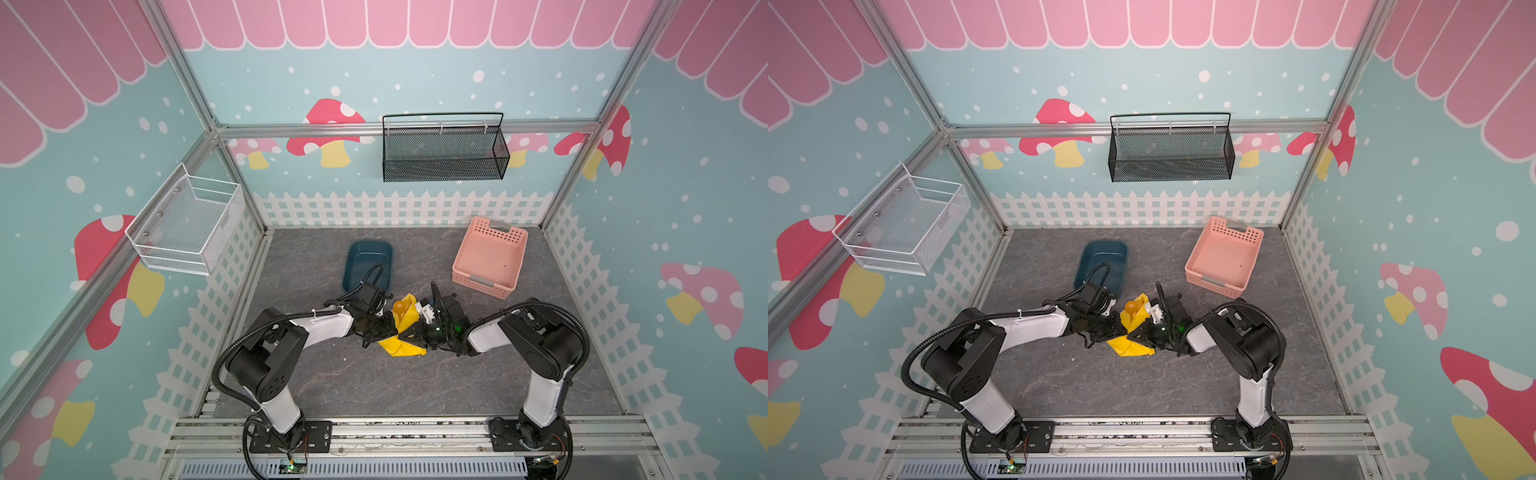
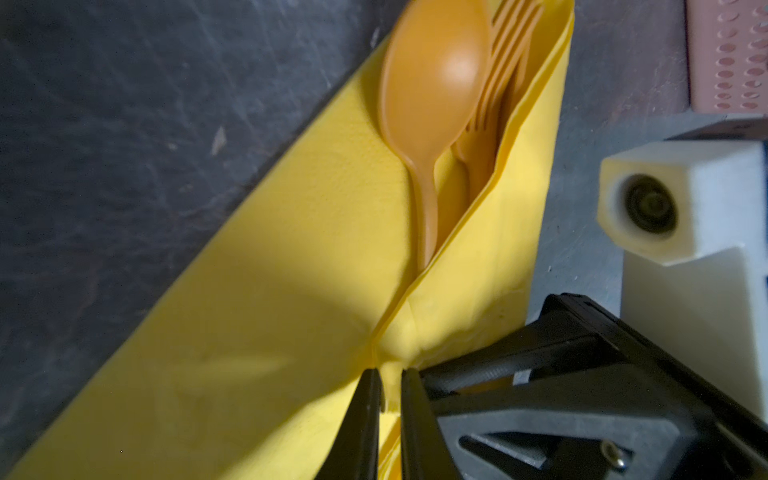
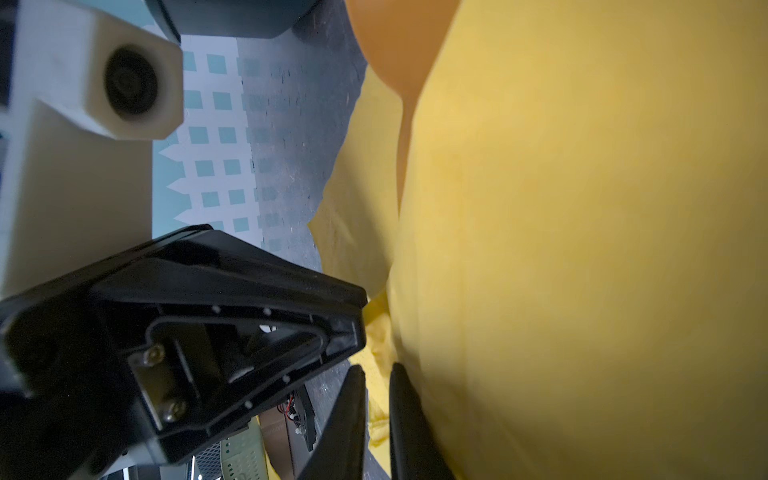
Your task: Place the utensils on the paper napkin and roll it up
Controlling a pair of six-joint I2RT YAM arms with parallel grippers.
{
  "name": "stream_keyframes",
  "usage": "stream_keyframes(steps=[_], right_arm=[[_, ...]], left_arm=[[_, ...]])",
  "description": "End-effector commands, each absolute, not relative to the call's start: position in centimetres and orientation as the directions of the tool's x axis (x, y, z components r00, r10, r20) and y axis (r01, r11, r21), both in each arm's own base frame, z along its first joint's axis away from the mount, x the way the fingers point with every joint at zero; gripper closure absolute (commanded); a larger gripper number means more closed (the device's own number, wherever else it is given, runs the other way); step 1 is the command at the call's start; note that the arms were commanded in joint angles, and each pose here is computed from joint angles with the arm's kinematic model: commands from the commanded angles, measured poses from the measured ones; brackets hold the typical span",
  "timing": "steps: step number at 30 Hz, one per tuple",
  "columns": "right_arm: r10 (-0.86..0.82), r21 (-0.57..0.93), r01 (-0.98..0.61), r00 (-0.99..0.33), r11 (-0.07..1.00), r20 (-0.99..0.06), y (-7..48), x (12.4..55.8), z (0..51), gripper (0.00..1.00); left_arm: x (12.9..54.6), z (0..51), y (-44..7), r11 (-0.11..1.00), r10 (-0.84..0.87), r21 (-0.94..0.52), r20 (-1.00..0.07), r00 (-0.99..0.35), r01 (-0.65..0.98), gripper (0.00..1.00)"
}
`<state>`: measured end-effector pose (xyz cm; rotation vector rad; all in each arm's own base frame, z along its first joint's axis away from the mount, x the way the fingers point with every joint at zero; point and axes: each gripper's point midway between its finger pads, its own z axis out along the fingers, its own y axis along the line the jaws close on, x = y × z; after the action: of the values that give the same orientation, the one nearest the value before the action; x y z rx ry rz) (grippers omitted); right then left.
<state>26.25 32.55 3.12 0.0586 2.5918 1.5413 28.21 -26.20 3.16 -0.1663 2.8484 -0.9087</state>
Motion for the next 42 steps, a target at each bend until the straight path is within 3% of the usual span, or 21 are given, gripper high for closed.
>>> stream_keyframes(steps=[1, 8, 32, 36, 42], right_arm=[[0.104, 0.875, -0.01, -0.992, 0.485, -0.07, 32.3, 25.8, 2.7, 0.86], [0.103, 0.875, -0.012, -0.992, 0.483, -0.07, 32.4, 25.8, 2.7, 0.89], [0.127, 0.865, 0.002, -0.989, 0.501, -0.071, 31.2, 25.2, 2.6, 0.9], [0.128, 0.866, 0.002, -0.989, 0.5, -0.071, 31.2, 25.2, 2.6, 0.9], [0.129, 0.867, 0.001, -0.989, 0.499, -0.073, 31.2, 25.3, 2.7, 0.91]], left_arm=[[28.1, 2.3, -25.9, 0.813, -0.171, -0.574, -0.083, -0.982, -0.093, 0.86], [28.2, 2.1, -25.8, 0.814, -0.175, -0.573, -0.086, -0.981, -0.095, 1.0], [28.8, 3.5, -25.8, 0.803, -0.173, -0.591, -0.119, -0.978, -0.07, 1.0], [28.3, 3.6, -26.6, 0.778, -0.154, -0.625, -0.096, -0.983, -0.061, 0.88], [27.5, 3.1, -26.7, 0.766, -0.158, -0.637, -0.063, -0.985, -0.082, 0.8]])
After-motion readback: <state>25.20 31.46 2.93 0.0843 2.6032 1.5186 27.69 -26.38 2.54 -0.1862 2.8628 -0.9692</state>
